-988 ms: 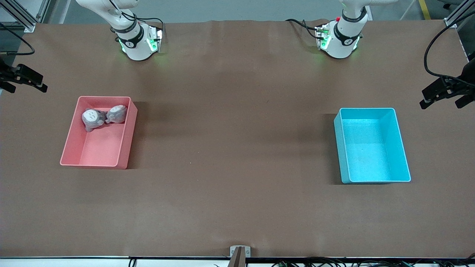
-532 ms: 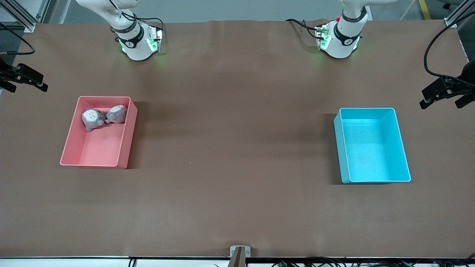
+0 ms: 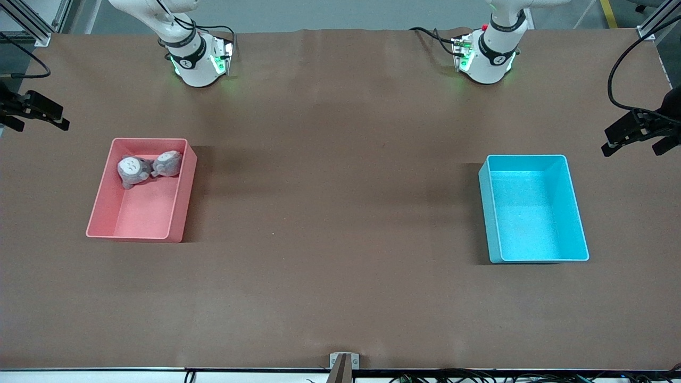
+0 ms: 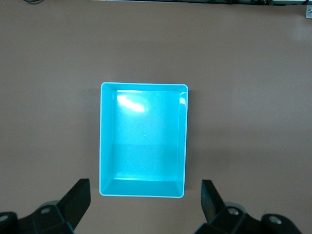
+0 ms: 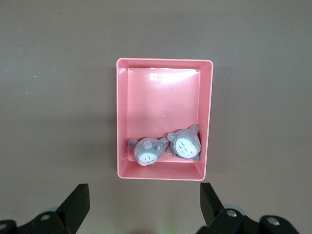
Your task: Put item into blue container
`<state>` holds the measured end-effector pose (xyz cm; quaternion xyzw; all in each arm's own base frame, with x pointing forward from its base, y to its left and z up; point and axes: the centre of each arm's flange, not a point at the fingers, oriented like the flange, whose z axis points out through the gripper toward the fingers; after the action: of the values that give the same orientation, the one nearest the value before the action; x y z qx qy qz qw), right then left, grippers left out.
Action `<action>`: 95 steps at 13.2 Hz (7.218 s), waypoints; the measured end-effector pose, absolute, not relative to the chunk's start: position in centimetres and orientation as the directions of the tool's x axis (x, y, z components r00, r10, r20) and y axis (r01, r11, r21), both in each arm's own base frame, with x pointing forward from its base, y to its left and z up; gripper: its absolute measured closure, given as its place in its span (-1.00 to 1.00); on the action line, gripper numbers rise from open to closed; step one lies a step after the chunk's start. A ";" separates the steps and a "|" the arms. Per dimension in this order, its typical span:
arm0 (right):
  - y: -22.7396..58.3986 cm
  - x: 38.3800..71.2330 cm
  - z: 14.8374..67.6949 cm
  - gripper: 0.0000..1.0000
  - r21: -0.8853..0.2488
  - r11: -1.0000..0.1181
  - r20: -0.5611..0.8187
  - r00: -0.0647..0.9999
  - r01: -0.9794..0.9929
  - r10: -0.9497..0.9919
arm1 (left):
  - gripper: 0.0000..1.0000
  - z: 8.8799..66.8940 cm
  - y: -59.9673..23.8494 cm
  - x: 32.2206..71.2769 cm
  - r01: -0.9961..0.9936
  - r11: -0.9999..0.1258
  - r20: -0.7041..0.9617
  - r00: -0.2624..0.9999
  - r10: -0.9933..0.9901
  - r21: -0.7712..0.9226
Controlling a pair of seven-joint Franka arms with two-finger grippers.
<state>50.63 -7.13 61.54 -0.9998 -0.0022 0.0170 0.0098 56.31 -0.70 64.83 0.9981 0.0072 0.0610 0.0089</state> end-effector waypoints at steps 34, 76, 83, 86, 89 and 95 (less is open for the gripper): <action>-7.1 51.1 60.4 -1.00 0.020 -1.000 -0.071 0.997 0.001 -0.001 | -1.00 64.9 -0.7 56.3 0.014 -1.000 0.122 0.992 0.016 0.019; -6.1 43.8 19.5 -1.00 -0.018 -0.931 -0.280 0.896 -0.364 -0.345 | -1.00 65.0 -0.6 56.3 0.015 -1.000 0.125 0.992 0.017 0.019; -6.1 43.4 18.3 -0.92 -0.009 -0.930 -0.303 0.887 -0.367 -0.348 | -1.00 65.0 -0.6 56.3 0.015 -1.000 0.125 0.992 0.018 0.019; -6.1 43.4 18.3 -0.54 -0.009 -0.930 -0.303 0.887 -0.368 -0.348 | -1.00 65.0 -0.6 56.3 0.015 -1.000 0.125 0.992 0.018 0.019; -6.1 43.4 18.3 -0.21 -0.008 -0.930 -0.306 0.886 -0.368 -0.348 | -1.00 65.0 -0.6 56.3 0.016 -1.000 0.125 0.992 0.018 0.019; -6.2 43.8 18.8 0.47 -0.010 -0.929 -0.326 0.880 -0.369 -0.346 | -1.00 65.0 -0.6 56.3 0.016 -1.000 0.125 0.992 0.018 0.019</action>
<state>43.83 -6.19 18.79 -0.9688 0.1846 0.1613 0.0358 56.31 -0.57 64.99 0.9980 0.0083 0.0626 0.0088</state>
